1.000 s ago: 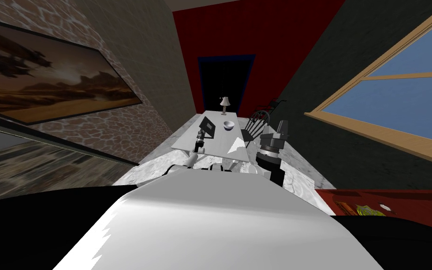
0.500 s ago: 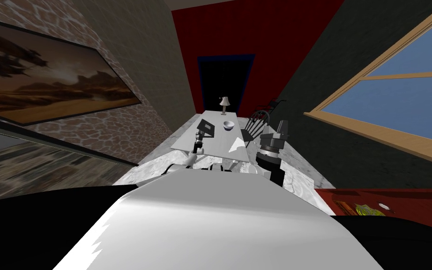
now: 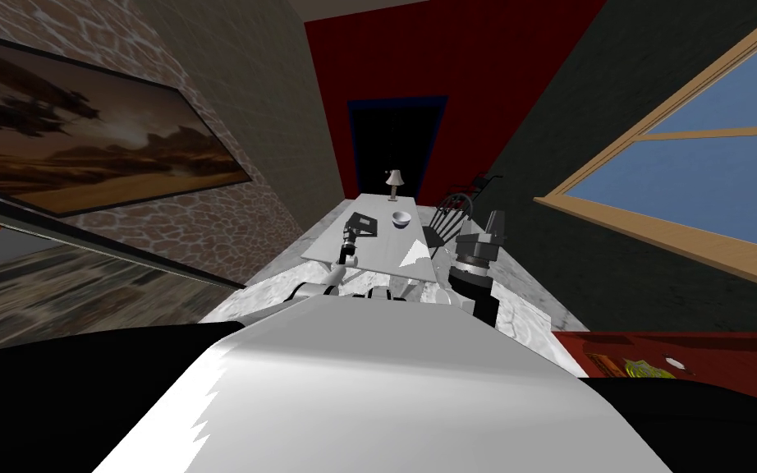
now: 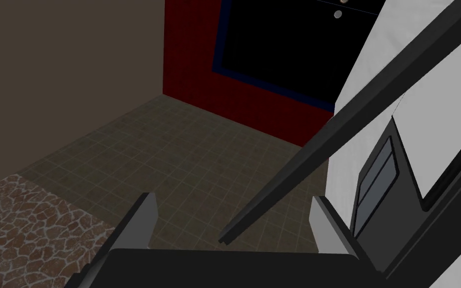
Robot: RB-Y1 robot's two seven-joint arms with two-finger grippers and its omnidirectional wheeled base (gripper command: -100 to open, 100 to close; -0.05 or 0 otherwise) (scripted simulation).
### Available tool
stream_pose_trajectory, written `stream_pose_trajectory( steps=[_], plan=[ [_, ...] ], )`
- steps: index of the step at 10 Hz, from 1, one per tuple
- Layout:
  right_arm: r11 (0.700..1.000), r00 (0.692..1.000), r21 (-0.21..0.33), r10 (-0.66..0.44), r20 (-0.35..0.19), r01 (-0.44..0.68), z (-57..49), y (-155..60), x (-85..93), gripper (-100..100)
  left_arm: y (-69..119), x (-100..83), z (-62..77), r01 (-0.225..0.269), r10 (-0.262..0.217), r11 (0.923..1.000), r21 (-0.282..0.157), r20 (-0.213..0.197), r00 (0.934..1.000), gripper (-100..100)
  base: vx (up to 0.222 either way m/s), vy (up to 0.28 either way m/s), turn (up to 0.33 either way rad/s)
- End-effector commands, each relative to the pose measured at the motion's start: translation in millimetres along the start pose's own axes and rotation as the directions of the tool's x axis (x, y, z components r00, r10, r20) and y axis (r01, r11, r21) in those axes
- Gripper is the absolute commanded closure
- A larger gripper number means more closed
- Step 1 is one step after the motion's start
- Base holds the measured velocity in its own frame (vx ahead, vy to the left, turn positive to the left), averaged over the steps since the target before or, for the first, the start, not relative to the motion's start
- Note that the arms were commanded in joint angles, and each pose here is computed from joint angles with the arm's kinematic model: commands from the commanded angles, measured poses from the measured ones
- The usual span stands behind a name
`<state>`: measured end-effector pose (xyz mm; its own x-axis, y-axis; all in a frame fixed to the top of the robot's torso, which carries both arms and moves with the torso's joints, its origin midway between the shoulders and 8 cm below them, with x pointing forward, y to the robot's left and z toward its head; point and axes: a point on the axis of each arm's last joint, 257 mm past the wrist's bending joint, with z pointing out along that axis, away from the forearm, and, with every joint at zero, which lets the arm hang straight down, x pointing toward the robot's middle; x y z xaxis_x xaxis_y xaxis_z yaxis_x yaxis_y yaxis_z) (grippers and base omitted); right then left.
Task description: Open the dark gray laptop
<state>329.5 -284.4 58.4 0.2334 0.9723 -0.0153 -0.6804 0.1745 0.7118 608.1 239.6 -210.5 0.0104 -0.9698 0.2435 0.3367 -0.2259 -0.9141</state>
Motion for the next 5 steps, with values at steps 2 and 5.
stream_pose_trajectory(
  steps=[2, 5],
  plan=[
    [1.0, 1.0, 0.0, 0.0, 0.0, 0.0, 0.0, 0.0, 0.0, 0, -13.6, 9.2, 29.6, 0.004, -0.004, 1.0, -0.007, -0.012, 0.9999, -100, -0.061, -0.014, 0.04],
    [1.0, 1.0, 0.0, 0.0, 0.0, 0.0, 0.0, 0.0, 0.0, 0, -15.7, 12.2, 36.6, 0.005, -0.005, 0.9999, -0.012, -0.014, 0.9999, -100, -0.044, -0.005, 0.022]
  ],
)
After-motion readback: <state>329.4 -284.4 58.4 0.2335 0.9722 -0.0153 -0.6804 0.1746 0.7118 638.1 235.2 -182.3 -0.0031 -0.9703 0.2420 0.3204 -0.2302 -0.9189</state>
